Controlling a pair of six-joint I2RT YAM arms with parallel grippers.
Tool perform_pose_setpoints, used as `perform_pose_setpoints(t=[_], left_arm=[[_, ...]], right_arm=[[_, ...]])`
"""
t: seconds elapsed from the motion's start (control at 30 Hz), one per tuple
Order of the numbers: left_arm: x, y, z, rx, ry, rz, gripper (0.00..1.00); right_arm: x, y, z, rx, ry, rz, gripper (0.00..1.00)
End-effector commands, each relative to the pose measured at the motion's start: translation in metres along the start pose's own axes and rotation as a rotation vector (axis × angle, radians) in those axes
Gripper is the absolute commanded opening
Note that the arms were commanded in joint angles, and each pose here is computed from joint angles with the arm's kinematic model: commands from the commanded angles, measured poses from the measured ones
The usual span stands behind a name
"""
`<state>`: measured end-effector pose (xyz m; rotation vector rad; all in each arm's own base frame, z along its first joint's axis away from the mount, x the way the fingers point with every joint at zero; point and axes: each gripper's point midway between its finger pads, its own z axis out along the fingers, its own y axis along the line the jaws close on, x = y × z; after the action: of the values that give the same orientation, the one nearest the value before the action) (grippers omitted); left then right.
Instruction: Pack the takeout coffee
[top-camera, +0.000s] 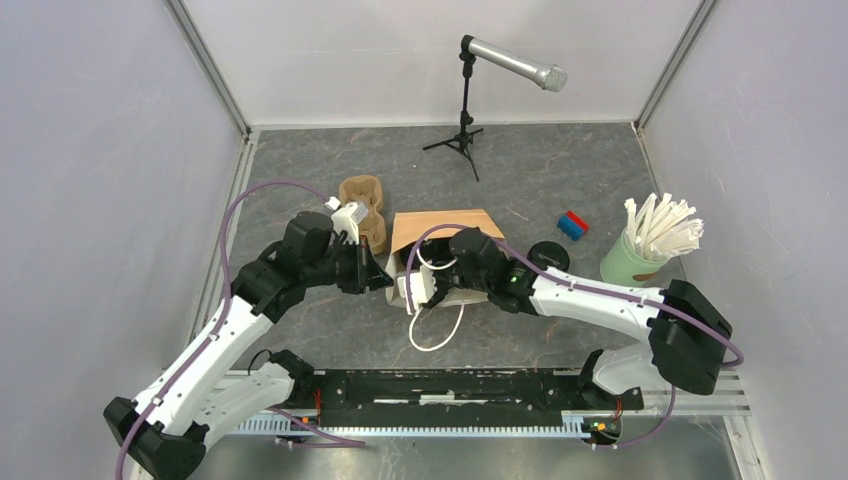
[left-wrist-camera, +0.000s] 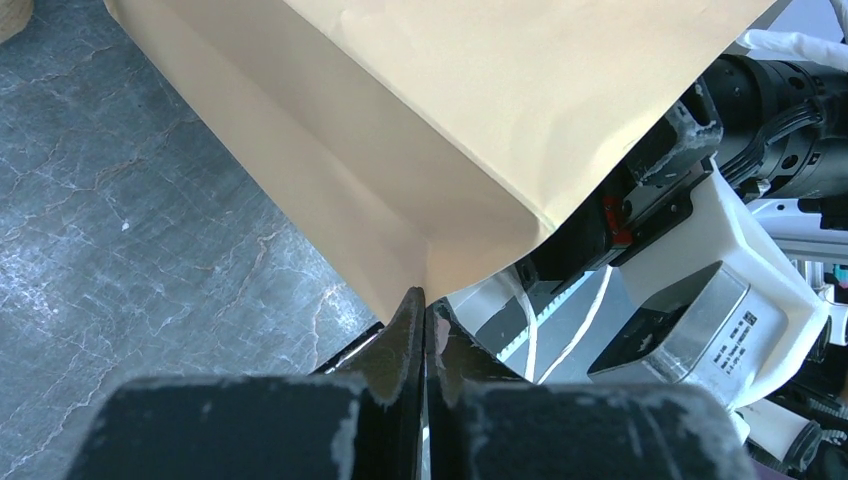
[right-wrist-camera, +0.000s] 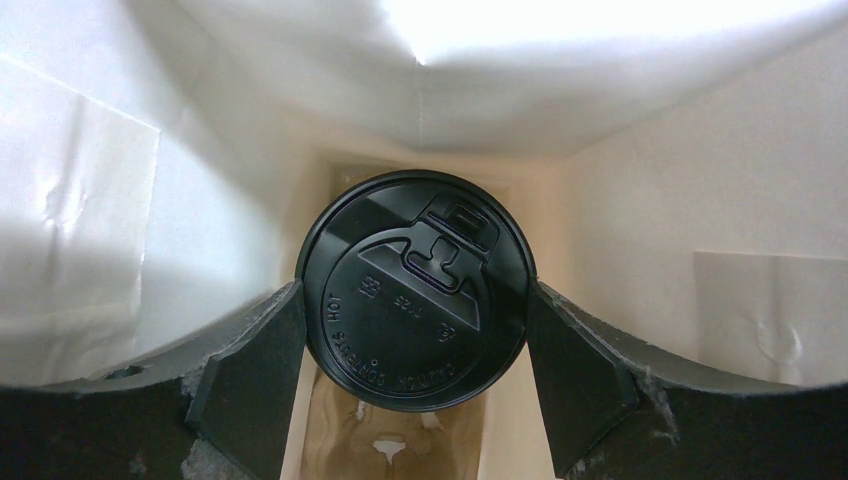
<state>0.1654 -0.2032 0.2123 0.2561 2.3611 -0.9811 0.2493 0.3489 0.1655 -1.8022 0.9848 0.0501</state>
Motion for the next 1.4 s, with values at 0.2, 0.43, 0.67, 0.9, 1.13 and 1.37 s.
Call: perform_pose_setpoints(t=[0.2, 0.43, 0.67, 0.9, 1.13, 1.37], left_arm=[[-0.008, -0.009, 0.001, 0.040, -0.012, 0.036, 0.02], [-0.008, -0.007, 0.002, 0.035, -0.011, 0.022, 0.02], [-0.008, -0.005, 0.002, 0.030, 0.000, 0.021, 0.02], [-0.011, -0.006, 0.001, 0.032, -0.006, 0.001, 0.02], [-0.012, -0.007, 0.001, 0.037, -0.014, -0.019, 0.02], [-0.014, -0.007, 0.004, 0.044, -0.014, -0.032, 0.02]], right_arm=[[0.000, -0.005, 0.010, 0.011, -0.010, -0.040, 0.61], [0.009, -0.009, 0.011, 0.033, 0.015, -0.049, 0.61], [0.015, -0.016, 0.014, 0.030, 0.016, -0.071, 0.61], [0.022, -0.013, 0.018, 0.045, 0.033, -0.074, 0.61], [0.029, -0.016, 0.019, 0.065, 0.054, -0.063, 0.61], [0.036, -0.011, 0.024, 0.035, 0.068, -0.058, 0.61]])
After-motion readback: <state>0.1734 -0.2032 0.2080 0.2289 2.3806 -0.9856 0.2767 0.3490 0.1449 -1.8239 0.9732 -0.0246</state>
